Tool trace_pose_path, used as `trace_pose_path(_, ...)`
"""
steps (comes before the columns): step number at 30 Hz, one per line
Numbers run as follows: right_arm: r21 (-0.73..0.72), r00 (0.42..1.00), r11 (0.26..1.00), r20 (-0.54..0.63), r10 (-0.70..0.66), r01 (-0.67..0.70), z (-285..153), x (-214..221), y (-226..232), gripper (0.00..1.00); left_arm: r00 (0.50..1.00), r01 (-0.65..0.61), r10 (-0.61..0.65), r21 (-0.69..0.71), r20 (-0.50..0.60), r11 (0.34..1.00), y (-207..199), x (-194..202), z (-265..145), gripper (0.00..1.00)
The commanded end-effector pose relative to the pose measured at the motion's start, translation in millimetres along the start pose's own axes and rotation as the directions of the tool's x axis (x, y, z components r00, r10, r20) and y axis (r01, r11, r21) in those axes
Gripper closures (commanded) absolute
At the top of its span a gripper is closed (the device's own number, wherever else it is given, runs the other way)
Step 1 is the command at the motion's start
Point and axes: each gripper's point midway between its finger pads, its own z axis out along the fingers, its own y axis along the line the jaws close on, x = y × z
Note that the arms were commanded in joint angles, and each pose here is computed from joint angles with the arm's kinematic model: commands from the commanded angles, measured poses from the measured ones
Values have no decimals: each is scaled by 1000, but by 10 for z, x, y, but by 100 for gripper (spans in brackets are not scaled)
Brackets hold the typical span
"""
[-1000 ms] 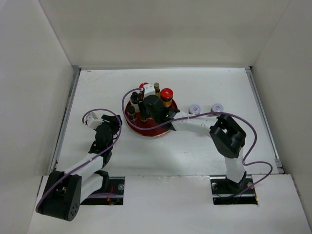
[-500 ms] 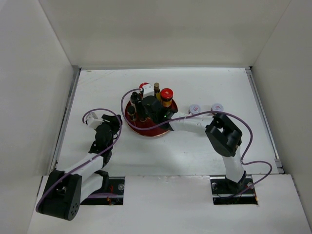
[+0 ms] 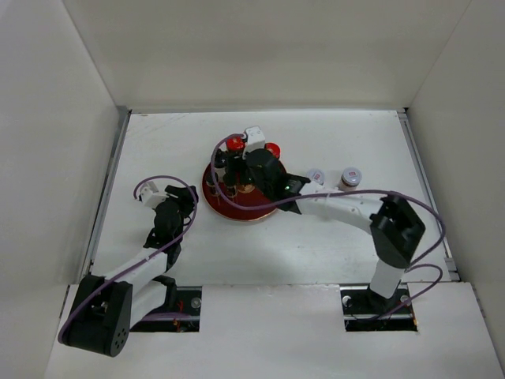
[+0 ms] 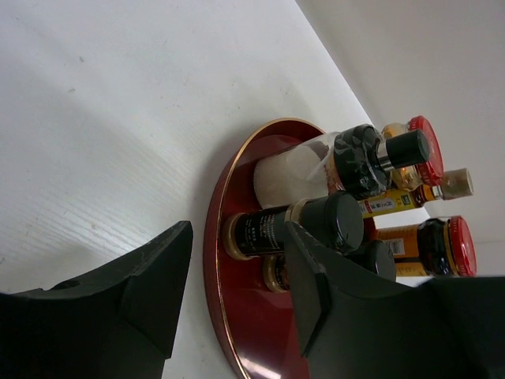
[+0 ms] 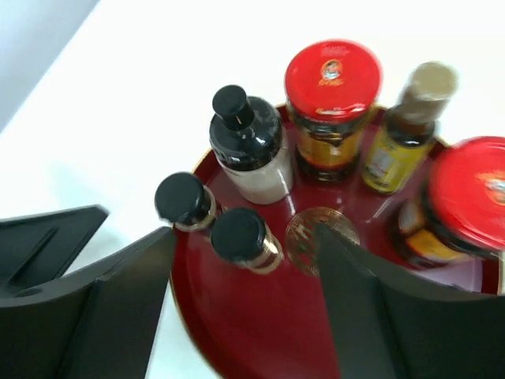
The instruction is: Organize the condiment bottles
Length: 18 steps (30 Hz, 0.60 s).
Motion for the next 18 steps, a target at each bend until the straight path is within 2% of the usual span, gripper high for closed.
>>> trace_pose_path(1,-29,993,997,94,74,-72,-354,-418,-112,28,999,32,-34,52,32,998,-146,-104,21,52)
trace_pose_path(3,25,991,996,103,88,-91,-450,-401,-409,46,999,31,-33,56,37,998,-159,-118,12,52)
trace_pose_path(5,132,987,982,107,121,-134,-569,-323,-896,67,999,27,-29,54,38,998,-155,-114,13,52)
trace_pose_path(7,229,984,961,115,134,-158,-690,-239,-1291,69,999,26,-28,53,30,998,-155,-93,21,52)
trace_pose_path(9,367,984,916,126,122,-161,-832,-143,-1747,62,999,27,-29,58,29,998,-168,-97,18,52)
trace_pose_path(13,571,995,816,54,78,-95,-1045,89,-2367,23,999,23,-24,49,33,999,-148,-96,30,52)
trace_pose_path(15,614,997,787,-6,76,-57,-1062,213,-2530,14,999,25,-26,53,24,998,-161,-81,33,52)
trace_pose_path(18,608,994,793,-61,88,-33,-994,346,-2558,8,999,22,-24,51,29,998,-158,-91,33,52)
